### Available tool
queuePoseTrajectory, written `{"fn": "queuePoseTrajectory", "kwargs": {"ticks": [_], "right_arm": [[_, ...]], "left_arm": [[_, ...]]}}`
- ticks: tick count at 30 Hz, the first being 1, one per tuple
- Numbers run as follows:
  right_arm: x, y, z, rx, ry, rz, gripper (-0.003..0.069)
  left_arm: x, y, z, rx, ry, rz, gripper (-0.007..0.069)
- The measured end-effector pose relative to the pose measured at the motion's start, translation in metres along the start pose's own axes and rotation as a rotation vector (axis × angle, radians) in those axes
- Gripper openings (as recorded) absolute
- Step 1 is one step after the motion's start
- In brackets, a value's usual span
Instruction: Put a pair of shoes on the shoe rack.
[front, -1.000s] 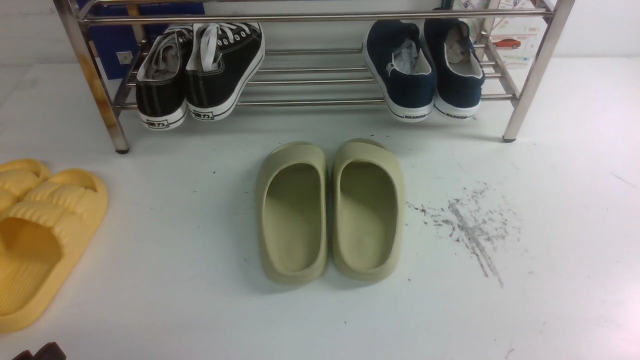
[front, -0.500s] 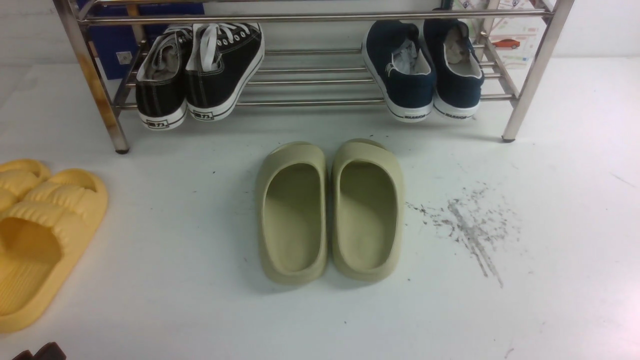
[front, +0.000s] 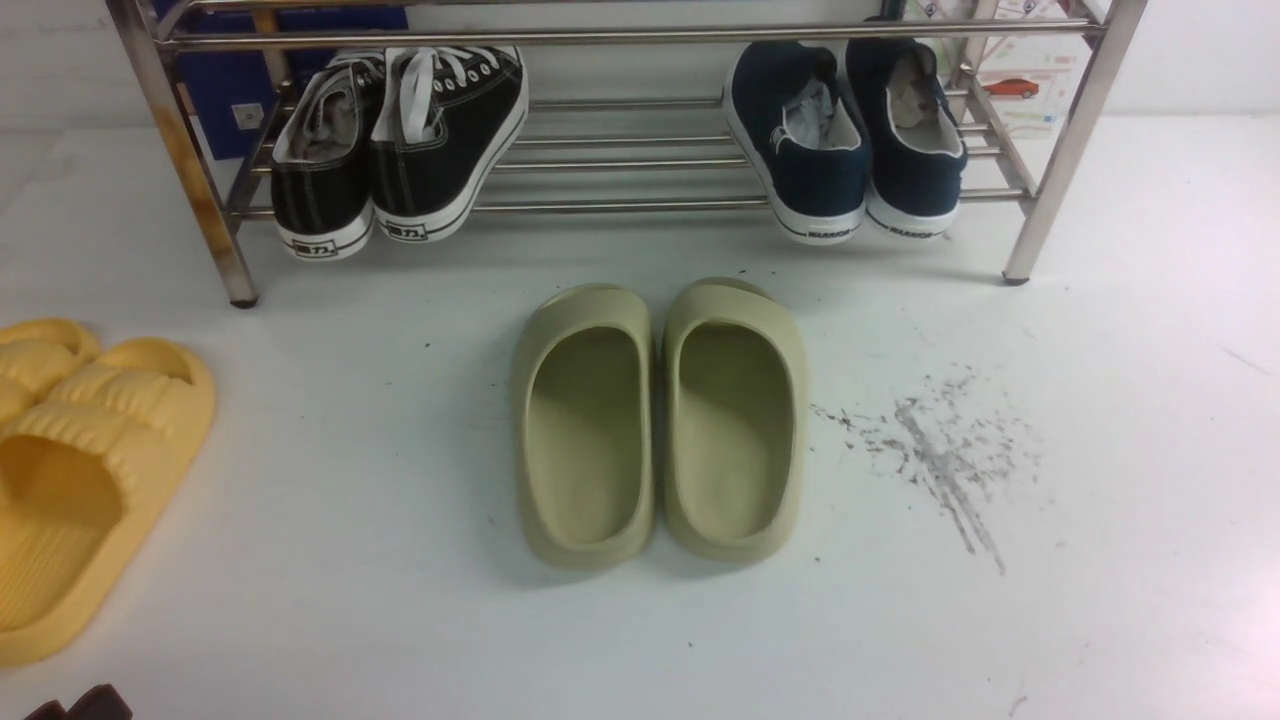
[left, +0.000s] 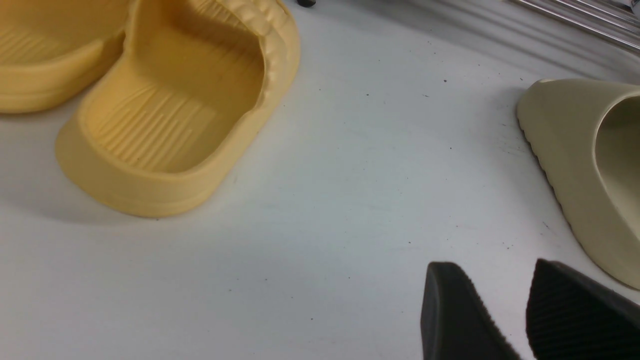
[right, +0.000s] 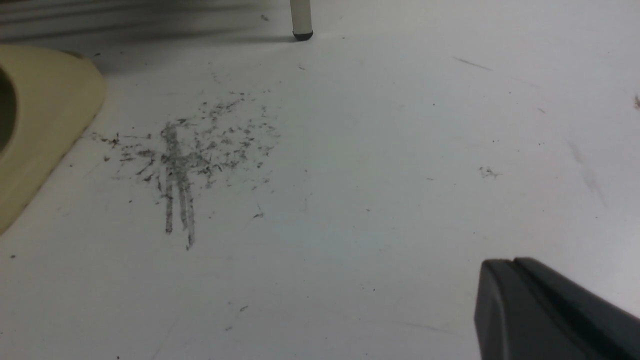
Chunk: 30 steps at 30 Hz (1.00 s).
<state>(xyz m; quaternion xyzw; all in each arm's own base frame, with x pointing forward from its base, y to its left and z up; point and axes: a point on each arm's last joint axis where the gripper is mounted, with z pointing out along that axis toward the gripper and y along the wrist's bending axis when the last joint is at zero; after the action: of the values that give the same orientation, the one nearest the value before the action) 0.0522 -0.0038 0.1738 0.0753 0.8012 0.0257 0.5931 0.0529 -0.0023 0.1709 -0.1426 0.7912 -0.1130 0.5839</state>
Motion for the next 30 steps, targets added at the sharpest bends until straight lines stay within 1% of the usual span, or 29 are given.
{"fn": "queuePoseTrajectory", "kwargs": {"ticks": [13, 30], "right_arm": [[0.0000, 0.0000, 0.0000, 0.000, 0.000, 0.000, 0.0028], [0.0000, 0.0000, 0.0000, -0.001, 0.000, 0.000, 0.0052]], "left_arm": [[0.0000, 0.0000, 0.0000, 0.000, 0.000, 0.000, 0.0239], [0.0000, 0.0000, 0.0000, 0.000, 0.000, 0.000, 0.0239]]}}
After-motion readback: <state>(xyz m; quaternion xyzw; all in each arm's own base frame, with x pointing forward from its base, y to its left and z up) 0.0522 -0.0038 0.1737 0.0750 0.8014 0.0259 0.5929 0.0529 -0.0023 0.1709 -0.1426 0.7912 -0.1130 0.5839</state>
